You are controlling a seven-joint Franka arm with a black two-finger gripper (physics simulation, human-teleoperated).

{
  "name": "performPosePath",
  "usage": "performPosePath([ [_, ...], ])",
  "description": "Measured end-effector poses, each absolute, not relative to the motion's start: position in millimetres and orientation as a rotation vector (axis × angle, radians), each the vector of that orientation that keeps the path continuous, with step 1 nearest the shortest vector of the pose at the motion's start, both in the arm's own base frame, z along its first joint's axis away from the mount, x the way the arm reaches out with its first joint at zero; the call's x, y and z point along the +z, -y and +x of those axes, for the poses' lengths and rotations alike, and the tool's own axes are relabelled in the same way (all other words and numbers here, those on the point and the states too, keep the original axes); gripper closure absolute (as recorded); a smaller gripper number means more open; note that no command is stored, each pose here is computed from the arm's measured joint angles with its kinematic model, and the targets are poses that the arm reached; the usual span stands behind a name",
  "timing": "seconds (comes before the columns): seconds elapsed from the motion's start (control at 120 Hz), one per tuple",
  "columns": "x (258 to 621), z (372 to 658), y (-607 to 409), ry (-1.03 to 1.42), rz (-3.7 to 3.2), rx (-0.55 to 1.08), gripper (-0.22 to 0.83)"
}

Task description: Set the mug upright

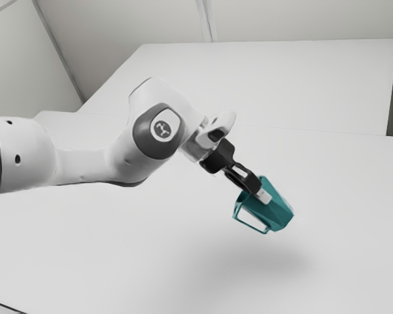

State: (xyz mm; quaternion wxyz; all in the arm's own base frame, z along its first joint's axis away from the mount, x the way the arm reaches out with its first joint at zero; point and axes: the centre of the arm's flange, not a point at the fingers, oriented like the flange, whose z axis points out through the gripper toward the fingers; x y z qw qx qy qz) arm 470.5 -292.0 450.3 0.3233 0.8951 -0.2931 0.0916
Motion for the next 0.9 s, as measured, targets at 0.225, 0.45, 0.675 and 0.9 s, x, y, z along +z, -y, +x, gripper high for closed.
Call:
performPosePath([
  [0.225, 472, 516, 164, 0.745, 2.729, 0.194, 0.78],
  [0.45, 458, 519, 132, 0.708, 2.939, 0.092, 0.78],
  [0.675, 420, 518, 100, 0.575, 3.056, 0.041, 0.78],
  [0.9, 380, 524, 78, 0.446, 3.1, -0.012, 0.78],
])
